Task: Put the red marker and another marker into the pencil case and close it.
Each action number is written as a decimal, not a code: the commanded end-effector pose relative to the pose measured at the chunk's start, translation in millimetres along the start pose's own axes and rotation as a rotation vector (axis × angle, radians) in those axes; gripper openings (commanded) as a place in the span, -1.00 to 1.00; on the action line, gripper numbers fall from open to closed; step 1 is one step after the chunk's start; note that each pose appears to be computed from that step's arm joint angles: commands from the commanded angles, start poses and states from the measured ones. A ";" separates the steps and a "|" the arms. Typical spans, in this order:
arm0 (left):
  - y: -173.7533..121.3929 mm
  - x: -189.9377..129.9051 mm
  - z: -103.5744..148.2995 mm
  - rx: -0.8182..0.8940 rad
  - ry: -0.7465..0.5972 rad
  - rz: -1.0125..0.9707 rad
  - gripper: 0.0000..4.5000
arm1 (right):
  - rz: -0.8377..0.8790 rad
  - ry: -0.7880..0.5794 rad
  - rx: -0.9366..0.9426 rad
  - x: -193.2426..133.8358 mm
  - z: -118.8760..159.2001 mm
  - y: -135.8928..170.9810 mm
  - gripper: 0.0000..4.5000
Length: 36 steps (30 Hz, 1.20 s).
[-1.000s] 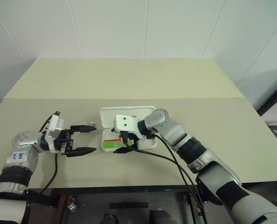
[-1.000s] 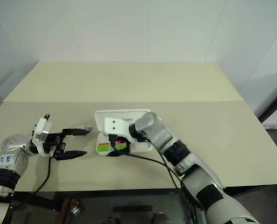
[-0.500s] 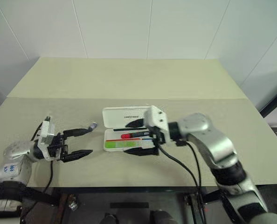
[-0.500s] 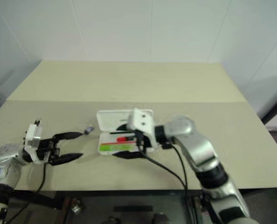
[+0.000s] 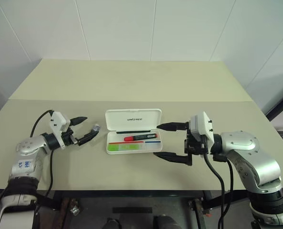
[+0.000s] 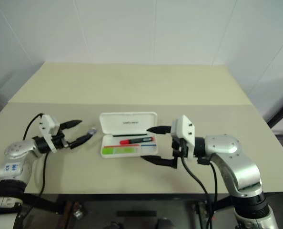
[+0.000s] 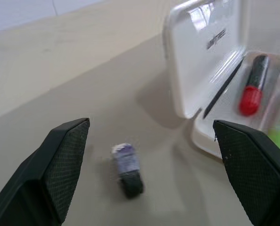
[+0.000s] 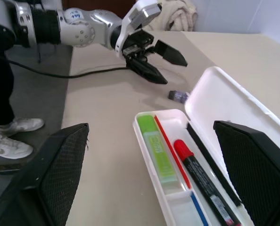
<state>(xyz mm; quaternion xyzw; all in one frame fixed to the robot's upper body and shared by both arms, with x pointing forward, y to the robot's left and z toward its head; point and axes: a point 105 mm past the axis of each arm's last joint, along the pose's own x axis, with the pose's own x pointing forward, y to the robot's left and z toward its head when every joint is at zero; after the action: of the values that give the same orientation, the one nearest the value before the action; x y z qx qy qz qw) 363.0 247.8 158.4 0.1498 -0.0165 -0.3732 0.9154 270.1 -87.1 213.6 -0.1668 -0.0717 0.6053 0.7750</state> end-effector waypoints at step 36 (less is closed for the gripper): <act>6.1 31.9 -38.1 -0.138 0.245 -0.065 -1.00 | -0.194 0.032 -0.071 -31.0 8.6 -12.2 1.00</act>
<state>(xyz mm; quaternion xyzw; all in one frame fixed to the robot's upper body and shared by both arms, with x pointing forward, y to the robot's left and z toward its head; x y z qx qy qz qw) 397.7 243.9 124.6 0.1296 0.1211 -0.3668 0.9132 278.0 -118.3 216.9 -0.1833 -0.0712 0.5231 0.8293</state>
